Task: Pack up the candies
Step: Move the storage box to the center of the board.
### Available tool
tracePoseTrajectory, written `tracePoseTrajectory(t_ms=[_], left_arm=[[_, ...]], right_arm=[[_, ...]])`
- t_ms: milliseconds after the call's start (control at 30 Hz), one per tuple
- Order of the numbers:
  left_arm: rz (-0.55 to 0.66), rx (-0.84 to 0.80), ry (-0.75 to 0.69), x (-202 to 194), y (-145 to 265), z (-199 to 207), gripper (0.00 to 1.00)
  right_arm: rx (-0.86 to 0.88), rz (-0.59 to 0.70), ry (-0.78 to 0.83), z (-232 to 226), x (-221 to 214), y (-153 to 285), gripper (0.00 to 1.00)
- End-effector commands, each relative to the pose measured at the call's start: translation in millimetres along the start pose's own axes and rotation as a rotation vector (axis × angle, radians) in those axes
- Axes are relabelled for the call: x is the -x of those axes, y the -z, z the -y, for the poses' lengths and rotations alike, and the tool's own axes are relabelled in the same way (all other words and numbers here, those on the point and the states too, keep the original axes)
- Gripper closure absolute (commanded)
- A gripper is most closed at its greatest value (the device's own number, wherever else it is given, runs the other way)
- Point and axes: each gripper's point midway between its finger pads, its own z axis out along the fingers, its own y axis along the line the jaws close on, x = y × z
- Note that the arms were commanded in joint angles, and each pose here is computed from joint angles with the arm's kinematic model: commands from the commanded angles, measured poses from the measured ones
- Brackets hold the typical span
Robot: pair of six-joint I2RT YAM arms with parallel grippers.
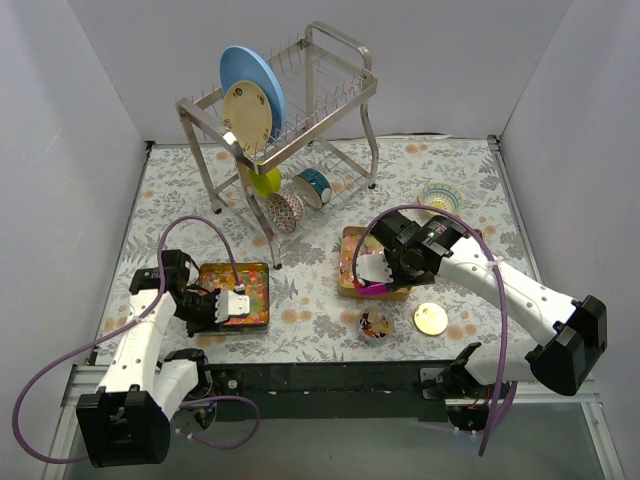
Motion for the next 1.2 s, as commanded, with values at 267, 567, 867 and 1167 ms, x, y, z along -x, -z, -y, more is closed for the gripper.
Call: tracePoseTrajectory(t_ms=[267,567,867,1167], left_arm=[[0.161,-0.042,-0.329,35.0,-5.3,10.1,1.00],[0.205,-0.154,-0.268,54.3,-23.0,-0.1,1.00],[0.288,-0.190,-0.106,120.0,-49.1,-10.1,1.00],[0.340,-0.215,0.055,172.1,-75.1,-9.9,1.00]], right_arm=[[-0.018,-0.008,-0.008,0.0,-7.1,7.6,0.99],[-0.016,-0.010,-0.004,-0.8,-7.7,7.2,0.99],[-0.016,-0.012,-0.021,-9.6,-14.6,5.9,0.99],[-0.008,-0.007,-0.049,-13.4,-20.2,-1.3,0.99]])
